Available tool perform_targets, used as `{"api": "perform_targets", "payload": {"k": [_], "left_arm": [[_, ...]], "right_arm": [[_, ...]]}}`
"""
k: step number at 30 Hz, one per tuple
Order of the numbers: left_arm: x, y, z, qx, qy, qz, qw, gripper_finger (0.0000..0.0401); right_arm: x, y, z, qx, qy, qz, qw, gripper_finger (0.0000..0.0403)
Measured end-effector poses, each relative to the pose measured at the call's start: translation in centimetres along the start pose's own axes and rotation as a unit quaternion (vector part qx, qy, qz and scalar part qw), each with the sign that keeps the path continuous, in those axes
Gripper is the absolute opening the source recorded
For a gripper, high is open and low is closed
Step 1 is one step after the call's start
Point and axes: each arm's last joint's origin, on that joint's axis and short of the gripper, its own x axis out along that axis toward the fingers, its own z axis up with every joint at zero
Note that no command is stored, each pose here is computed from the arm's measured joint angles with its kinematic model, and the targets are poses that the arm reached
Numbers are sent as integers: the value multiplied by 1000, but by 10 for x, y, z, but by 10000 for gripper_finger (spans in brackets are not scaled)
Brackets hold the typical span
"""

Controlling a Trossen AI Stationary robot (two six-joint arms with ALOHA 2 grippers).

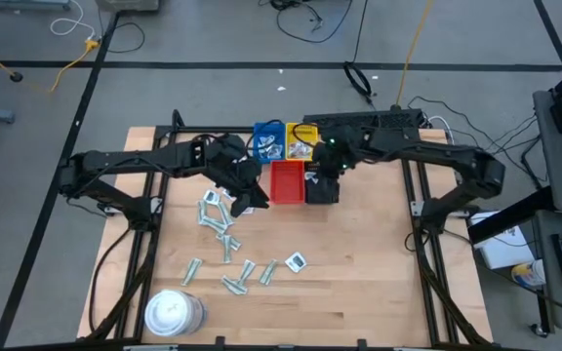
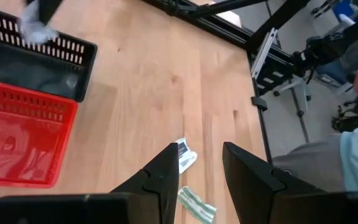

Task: Pick & Place First Aid Supplies
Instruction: Put the towelette pack into the black bin

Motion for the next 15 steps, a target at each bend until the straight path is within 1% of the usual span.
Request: {"api": "perform_targets", "payload": {"k": [4,5,9,13,15], "left_arm": [[-1,-1,0,4,-2,-2,1000,127],[0,-1,0,6,-2,-2,1000,127],[1,-3,0,15,0,-4,1000,127],[1,-4,-1,18,1,-5,1000,127],[1,-4,-1,19,2,-4,1000,127]], "right_arm": [[24,-11,-14,3,37,-2,999,0],[31,-13,-14,0,36,-3,999,0],[50,-19,-28,3,76,-19,997,0],[61,-24,-37,7,96,-23,995,0],[64,-25,-37,6,94,-23,995,0]]}}
